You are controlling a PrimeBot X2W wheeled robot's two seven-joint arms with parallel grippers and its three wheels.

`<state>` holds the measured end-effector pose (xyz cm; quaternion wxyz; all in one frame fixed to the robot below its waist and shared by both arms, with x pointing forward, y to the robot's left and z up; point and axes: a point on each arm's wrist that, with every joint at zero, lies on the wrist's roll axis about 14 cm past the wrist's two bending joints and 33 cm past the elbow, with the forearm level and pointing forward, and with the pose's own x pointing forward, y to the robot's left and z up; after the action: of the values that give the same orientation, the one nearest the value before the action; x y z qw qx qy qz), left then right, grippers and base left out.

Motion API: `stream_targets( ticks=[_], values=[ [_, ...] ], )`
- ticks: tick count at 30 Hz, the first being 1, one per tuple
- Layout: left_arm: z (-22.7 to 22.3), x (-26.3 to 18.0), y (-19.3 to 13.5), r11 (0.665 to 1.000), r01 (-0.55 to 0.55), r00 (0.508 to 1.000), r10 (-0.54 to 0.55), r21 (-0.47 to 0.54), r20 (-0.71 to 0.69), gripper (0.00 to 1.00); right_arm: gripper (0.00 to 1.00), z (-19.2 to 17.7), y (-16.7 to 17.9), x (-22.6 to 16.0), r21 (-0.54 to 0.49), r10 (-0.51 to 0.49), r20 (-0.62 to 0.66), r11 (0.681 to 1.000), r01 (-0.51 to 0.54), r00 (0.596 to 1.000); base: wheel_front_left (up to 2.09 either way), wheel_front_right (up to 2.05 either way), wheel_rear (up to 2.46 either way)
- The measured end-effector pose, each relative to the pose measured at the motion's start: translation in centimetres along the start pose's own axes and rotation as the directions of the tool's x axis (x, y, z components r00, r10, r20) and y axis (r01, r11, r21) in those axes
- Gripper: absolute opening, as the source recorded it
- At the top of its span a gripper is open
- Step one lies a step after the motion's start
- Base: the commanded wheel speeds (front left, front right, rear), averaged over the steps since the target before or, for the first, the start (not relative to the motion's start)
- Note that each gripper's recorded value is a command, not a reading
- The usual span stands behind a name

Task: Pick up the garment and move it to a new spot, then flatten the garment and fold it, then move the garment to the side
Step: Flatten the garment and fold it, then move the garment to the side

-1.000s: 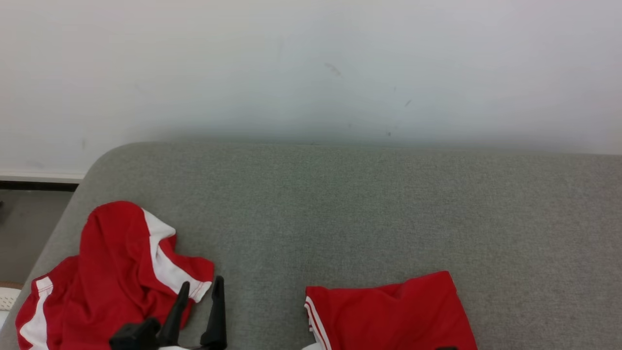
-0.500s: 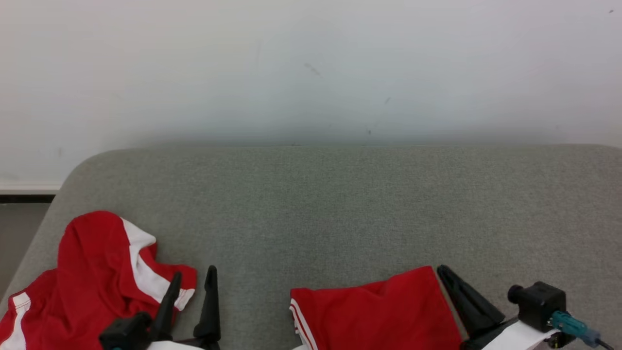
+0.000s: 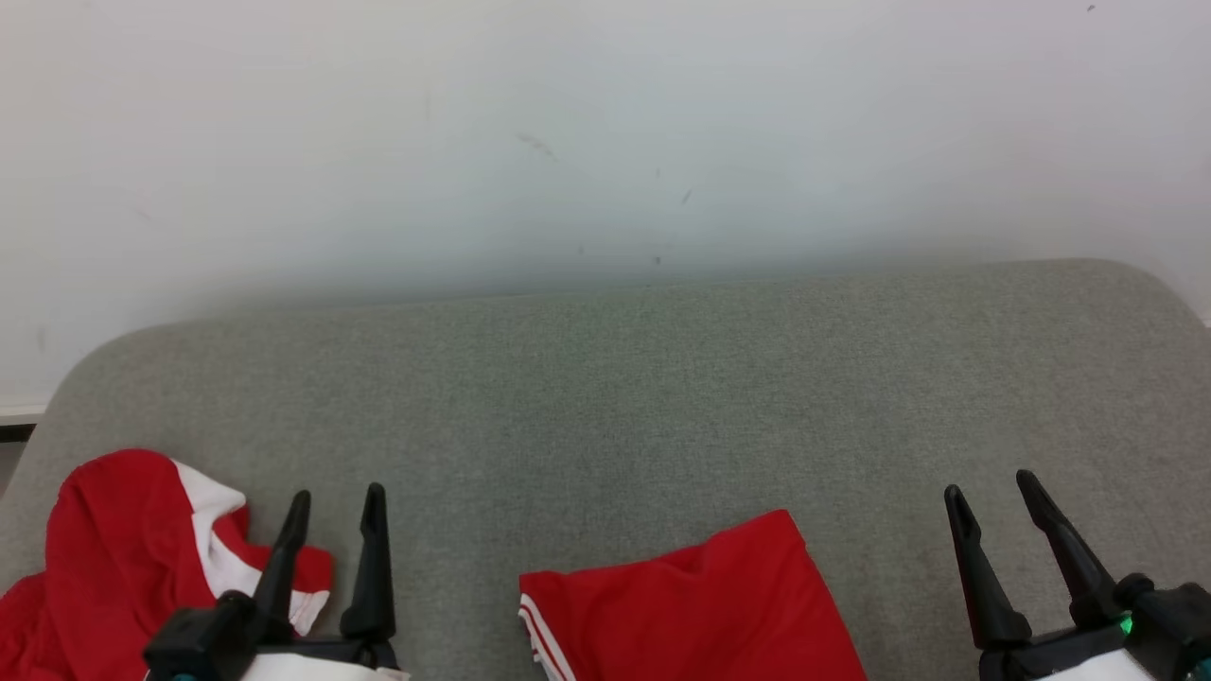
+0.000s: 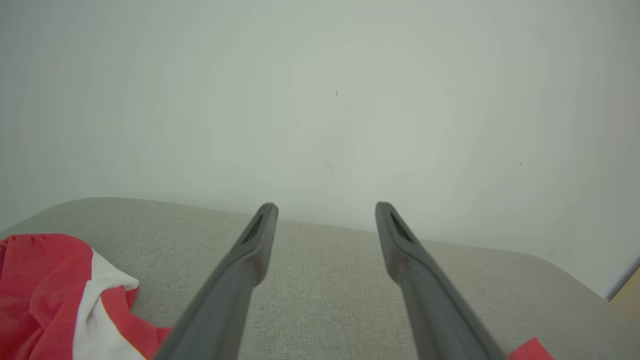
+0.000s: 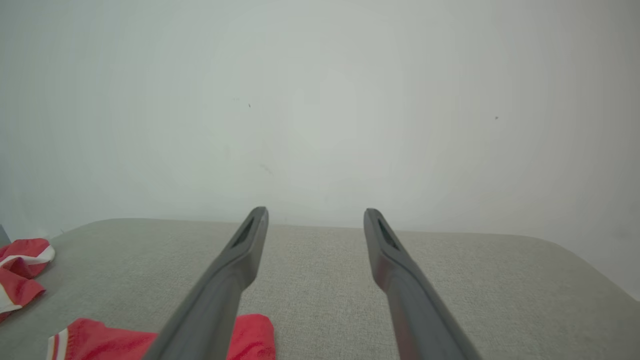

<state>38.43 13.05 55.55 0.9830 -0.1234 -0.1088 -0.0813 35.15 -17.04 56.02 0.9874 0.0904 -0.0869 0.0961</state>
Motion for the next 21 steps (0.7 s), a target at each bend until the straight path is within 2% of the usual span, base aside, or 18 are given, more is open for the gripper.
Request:
stream_targets(
  ticks=[7, 16, 21],
  values=[
    [0.9, 0.3, -0.7, 0.999, 0.029, 0.999, -0.030, 0.046, 0.029, 1.00, 1.00, -1.9, -1.4, -2.5, 0.028, -0.094, -0.031, 0.995, 0.095, 0.995, 0.00, 0.00, 0.00],
    [0.7, 0.1, -0.7, 0.998, 0.036, 0.999, -0.037, 0.042, 0.023, 1.00, 1.00, -4.1, -1.3, -2.9, 0.030, -0.098, -0.114, 0.994, 0.102, 0.989, 0.00, 0.00, 0.00],
    [0.7, -0.1, -0.3, 0.999, 0.021, 1.000, -0.022, 0.045, 0.021, 1.00, 1.00, -5.7, -0.6, -1.6, 0.031, -0.059, -0.196, 0.997, 0.066, 0.979, 0.00, 0.00, 0.00]
  ],
)
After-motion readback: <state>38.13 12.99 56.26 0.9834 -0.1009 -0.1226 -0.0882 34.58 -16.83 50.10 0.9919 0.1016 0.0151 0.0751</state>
